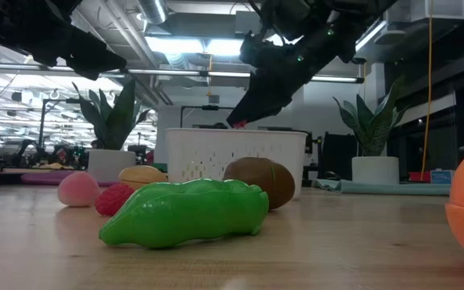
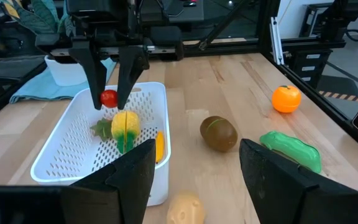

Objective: Pick and placing Produce into tupperware
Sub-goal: Put the red cherry into the white bin

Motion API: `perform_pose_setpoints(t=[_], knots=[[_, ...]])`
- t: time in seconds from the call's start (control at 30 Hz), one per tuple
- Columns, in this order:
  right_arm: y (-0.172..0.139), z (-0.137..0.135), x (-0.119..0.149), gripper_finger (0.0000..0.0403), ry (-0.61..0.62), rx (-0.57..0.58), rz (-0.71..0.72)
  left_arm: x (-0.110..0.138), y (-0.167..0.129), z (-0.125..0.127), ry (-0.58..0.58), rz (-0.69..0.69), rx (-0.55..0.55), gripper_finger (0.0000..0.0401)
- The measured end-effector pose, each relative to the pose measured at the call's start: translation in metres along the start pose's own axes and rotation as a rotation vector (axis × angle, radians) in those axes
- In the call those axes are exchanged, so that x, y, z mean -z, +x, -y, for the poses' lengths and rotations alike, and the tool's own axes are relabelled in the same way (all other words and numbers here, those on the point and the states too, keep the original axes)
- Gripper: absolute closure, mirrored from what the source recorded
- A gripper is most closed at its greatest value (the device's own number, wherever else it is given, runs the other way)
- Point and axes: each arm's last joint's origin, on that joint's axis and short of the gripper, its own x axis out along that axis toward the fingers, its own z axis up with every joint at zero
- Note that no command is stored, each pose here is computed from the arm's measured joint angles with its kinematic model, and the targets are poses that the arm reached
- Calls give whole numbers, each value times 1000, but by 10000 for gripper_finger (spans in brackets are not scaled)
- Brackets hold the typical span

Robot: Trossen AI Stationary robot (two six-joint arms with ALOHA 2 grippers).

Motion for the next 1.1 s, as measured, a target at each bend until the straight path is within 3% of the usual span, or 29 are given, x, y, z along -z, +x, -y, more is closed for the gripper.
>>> perform_pose_setpoints(t=[0.5,0.9,1.1], knots=[[38,0,20,285,-3,1,-16,0,0,0,1,-4,0,177],[40,5,19,284,4,10,-12,2,0,0,8,-24,-1,177],[39,5,19,231,8,10,-4,2,0,0,8,-24,-1,177]])
